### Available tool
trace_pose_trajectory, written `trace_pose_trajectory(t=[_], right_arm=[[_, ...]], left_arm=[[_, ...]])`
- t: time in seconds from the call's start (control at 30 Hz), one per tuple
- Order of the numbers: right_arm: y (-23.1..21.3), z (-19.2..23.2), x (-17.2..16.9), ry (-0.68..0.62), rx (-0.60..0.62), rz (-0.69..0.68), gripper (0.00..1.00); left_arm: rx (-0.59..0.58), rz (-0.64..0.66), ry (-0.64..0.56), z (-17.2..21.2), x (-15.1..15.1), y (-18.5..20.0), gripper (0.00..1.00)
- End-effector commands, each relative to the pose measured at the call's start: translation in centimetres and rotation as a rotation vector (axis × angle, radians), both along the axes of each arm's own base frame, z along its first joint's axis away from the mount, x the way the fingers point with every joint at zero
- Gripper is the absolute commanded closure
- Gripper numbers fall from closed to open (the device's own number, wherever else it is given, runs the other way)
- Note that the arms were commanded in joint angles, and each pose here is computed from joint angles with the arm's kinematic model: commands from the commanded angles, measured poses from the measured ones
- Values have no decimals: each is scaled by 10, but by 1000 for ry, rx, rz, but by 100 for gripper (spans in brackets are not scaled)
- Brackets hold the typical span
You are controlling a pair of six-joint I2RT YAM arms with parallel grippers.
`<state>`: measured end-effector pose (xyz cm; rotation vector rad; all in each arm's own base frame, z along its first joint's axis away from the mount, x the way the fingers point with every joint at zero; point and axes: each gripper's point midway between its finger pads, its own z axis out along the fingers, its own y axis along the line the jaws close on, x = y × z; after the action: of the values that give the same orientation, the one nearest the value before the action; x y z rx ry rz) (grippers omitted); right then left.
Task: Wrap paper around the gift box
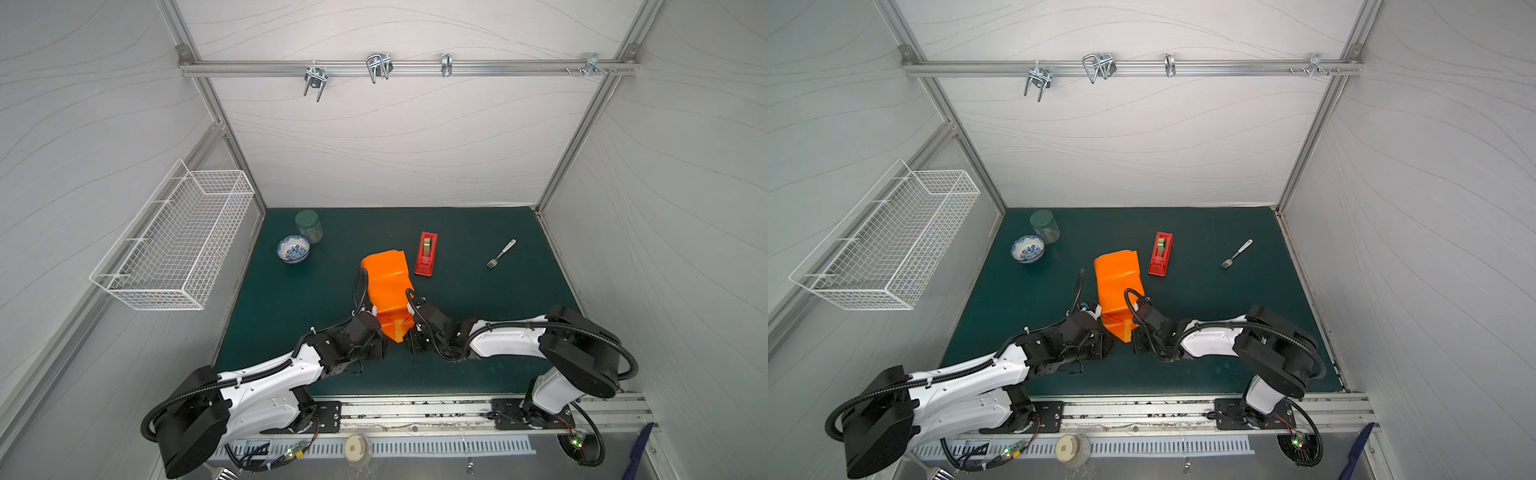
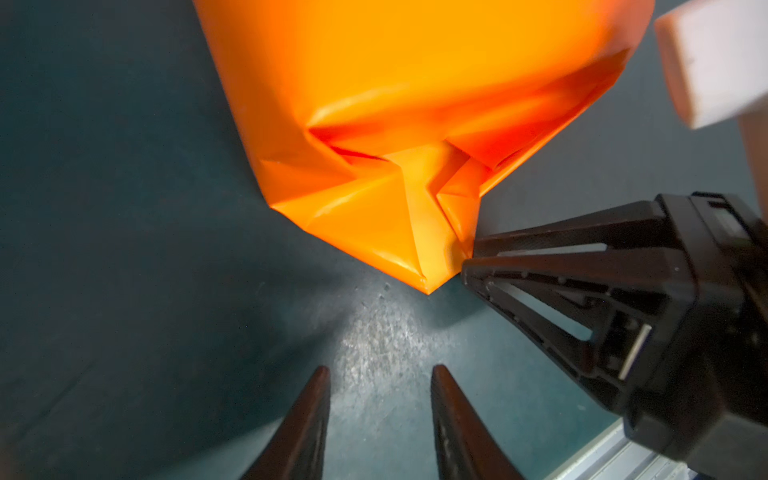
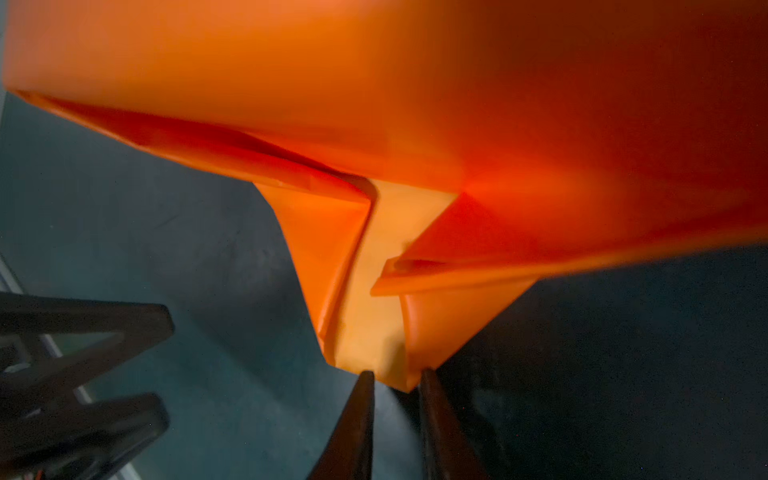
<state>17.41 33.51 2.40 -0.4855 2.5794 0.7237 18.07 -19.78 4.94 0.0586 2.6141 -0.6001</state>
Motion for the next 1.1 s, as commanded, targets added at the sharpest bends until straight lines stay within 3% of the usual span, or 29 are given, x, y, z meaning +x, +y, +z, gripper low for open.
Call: trace_pose_trajectory(t=[0.0,0.27,0.6,1.07], right_arm=[[-22,-24,-1,-18,-135,-59,79],[-23,-26,1,-47,-164,-74,86],[-15,-5,6,-78,-116,-75,100],[-6,23,7,-72,-8,-80,100]], left_arm=[[-31,-4,-29,7,6,-7,58],[-20,-13,-32,3,6,-6,58],[-25,-59,-93,12,11,-11,60],[31,-168,-130,9,15,-20,61]])
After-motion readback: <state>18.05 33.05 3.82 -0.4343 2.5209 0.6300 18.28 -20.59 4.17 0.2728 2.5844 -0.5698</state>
